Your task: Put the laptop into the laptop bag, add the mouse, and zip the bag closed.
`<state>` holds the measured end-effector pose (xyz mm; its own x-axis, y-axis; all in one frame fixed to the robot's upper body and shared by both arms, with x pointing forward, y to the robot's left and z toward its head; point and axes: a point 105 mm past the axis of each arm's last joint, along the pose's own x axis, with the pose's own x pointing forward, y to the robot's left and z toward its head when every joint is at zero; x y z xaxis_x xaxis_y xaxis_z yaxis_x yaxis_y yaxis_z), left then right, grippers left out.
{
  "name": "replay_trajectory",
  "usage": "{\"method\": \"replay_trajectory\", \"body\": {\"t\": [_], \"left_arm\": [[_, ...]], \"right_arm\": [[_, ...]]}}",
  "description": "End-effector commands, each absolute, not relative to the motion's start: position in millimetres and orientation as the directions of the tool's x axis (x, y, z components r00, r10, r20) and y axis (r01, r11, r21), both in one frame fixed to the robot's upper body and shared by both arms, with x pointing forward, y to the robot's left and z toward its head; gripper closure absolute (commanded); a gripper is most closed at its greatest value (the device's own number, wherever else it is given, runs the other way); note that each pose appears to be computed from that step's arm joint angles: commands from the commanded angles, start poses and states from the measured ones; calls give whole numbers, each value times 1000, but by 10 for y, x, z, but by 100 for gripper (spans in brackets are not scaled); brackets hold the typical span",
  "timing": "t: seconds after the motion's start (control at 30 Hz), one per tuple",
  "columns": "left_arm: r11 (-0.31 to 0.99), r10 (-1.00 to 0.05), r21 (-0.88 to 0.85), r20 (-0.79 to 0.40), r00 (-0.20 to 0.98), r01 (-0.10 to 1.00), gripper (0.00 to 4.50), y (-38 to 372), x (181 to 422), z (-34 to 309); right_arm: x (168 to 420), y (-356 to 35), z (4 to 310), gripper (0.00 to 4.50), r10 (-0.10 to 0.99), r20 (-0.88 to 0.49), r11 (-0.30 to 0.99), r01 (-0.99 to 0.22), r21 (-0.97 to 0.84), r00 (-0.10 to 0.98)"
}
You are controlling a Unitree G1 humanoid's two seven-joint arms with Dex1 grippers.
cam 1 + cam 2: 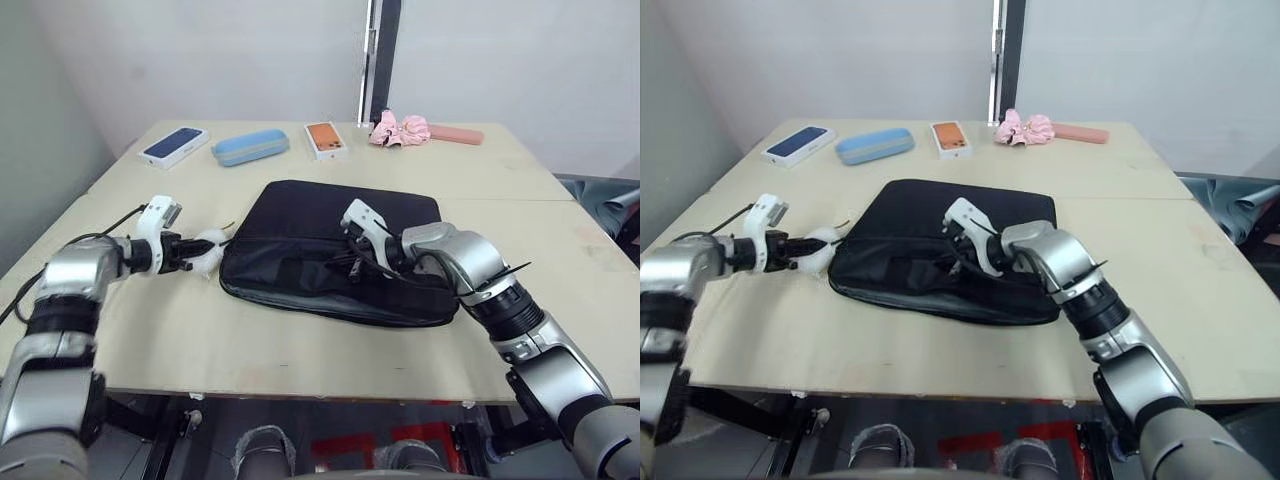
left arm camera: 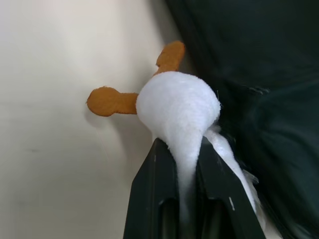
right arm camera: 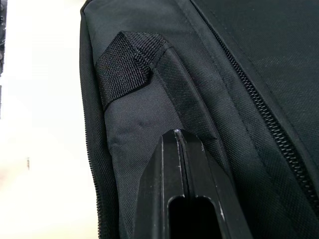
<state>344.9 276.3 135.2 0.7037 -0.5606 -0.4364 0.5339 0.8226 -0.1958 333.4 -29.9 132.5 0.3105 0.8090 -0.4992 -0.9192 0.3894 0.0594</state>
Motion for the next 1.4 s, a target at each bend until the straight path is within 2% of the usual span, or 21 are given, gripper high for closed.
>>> {"method": "replay_trajectory", "body": {"t": [0.03,0.23,0.37,0.53,0.67,0.87,1.07,1.27,1.4], "left_arm": [[745,-647,-92,-336,684,660,448,2629,3219,1802],[641,-677,8,-465,571,767,448,2613,2760,1692],[583,-660,85,-530,532,808,448,2605,2596,1688],[443,-703,190,-534,471,876,448,2403,2417,1856],[363,-725,252,-528,442,897,448,2180,2353,1875],[220,-703,370,-581,410,903,448,1946,2309,1714],[158,-771,363,-536,344,918,448,1663,2260,1728],[15,-771,315,-601,212,949,448,1339,2150,1394],[-14,-799,324,-572,184,946,448,1167,2194,1382]], "right_arm": [[3393,-371,1331,450,786,-511,424,-905,36,348],[3375,-386,1289,450,781,-529,413,-910,40,332],[3369,-369,1266,450,780,-540,398,-916,39,316],[3380,-307,1269,450,785,-543,384,-922,48,299],[3363,-299,1253,450,784,-550,376,-925,51,288],[3342,-286,1242,450,785,-558,363,-930,60,271],[3346,-277,1262,450,786,-560,357,-932,61,264],[3314,-261,1239,450,782,-573,341,-938,66,244],[3311,-265,1238,450,780,-580,336,-939,70,236]]}}
